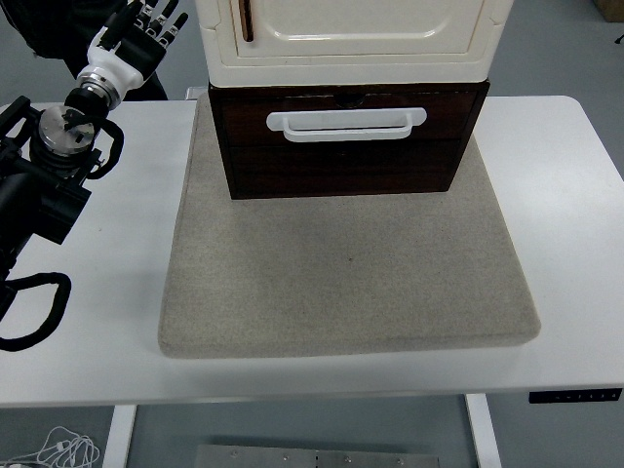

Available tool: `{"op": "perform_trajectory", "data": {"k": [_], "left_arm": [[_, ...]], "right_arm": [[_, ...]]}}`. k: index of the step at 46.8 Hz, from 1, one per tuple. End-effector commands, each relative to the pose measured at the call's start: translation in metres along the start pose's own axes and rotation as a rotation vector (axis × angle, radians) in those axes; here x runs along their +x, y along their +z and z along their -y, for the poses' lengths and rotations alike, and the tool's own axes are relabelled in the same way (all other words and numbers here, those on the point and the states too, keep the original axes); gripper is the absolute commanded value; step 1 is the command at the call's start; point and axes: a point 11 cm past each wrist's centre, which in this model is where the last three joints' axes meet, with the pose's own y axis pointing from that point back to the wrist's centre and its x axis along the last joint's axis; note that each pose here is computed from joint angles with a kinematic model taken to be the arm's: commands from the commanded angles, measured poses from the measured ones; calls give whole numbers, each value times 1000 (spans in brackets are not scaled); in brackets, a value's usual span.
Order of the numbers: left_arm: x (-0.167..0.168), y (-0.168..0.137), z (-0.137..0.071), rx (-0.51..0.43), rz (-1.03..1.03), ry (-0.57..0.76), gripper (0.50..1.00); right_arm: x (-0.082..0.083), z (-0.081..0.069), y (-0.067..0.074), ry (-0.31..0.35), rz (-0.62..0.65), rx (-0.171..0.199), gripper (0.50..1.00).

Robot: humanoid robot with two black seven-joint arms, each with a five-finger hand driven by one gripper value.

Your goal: Open the drawer under the combination cabinet

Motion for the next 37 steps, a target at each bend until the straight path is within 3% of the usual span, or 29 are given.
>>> {"op": "perform_trajectory", "data": {"k": [1,37], "left_arm": [[0,0,0,0,0,1,1000],[-9,10,4,-19,-7,-14,1000]], "right_arm": [[0,0,0,1,1,0,926],[0,0,0,1,-1,0,926]]}}
